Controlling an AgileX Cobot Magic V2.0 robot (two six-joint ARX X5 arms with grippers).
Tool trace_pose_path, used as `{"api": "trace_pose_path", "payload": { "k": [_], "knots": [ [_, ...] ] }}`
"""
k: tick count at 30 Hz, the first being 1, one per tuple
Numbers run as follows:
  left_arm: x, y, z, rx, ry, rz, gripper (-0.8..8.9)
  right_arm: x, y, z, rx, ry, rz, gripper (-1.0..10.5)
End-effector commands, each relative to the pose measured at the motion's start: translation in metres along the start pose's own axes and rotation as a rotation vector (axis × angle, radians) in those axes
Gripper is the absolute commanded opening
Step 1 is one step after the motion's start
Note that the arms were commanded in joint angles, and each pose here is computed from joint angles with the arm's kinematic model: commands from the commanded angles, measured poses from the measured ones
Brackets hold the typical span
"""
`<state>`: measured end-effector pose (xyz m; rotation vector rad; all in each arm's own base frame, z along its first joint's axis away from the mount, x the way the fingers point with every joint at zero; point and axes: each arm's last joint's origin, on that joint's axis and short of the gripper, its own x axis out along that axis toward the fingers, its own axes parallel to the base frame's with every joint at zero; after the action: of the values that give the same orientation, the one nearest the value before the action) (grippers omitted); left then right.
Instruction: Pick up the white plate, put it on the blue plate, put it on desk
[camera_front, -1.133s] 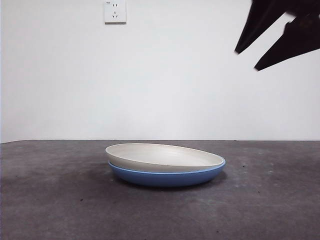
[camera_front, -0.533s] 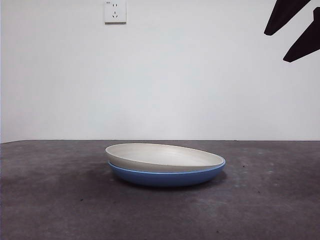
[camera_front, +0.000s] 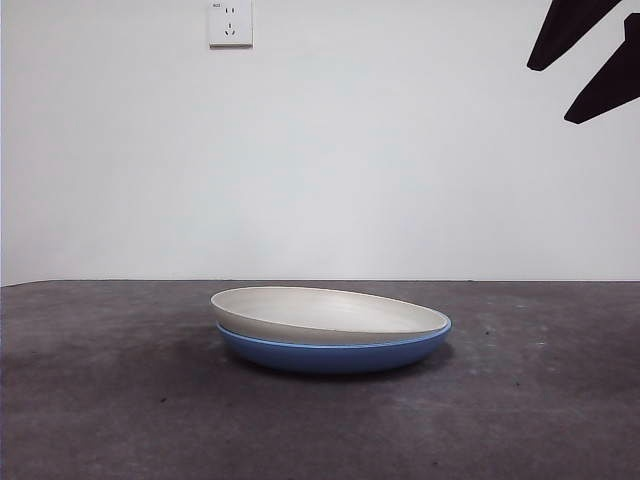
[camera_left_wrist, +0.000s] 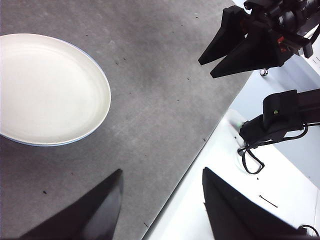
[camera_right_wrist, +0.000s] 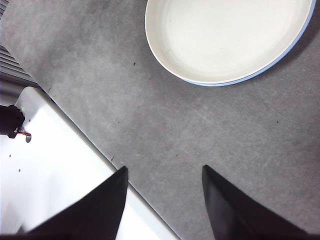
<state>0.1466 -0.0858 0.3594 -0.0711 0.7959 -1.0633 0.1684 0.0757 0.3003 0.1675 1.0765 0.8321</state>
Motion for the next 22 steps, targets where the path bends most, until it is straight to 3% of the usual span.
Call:
{"api": "trace_pose_path", "payload": {
  "k": [1,4,6,22],
  "knots": [
    [0.0006,-0.0005,0.0027,0.026,-0.002,-0.008,2.14,-0.0019,0.0027,0.0045,-0.032,-0.015,0.005,2.3],
    [0.0006,-0.0005,0.0028,0.027,-0.003,-0.007,0.08,-0.0019,0.0027,0.0045,-0.034,-0.014,0.005,0.9],
    [0.0006,-0.0005,0.0028,0.029,-0.003,-0.008,0.14,-0.0019,0.0027,0.0045,-0.042,-0.015,0.005,0.1],
    [0.0005,-0.0006,0.0028,0.03,-0.004,-0.008,0.14,-0.002,0.0026,0.0056,-0.059,-0.024,0.004,0.1]
  ]
}}
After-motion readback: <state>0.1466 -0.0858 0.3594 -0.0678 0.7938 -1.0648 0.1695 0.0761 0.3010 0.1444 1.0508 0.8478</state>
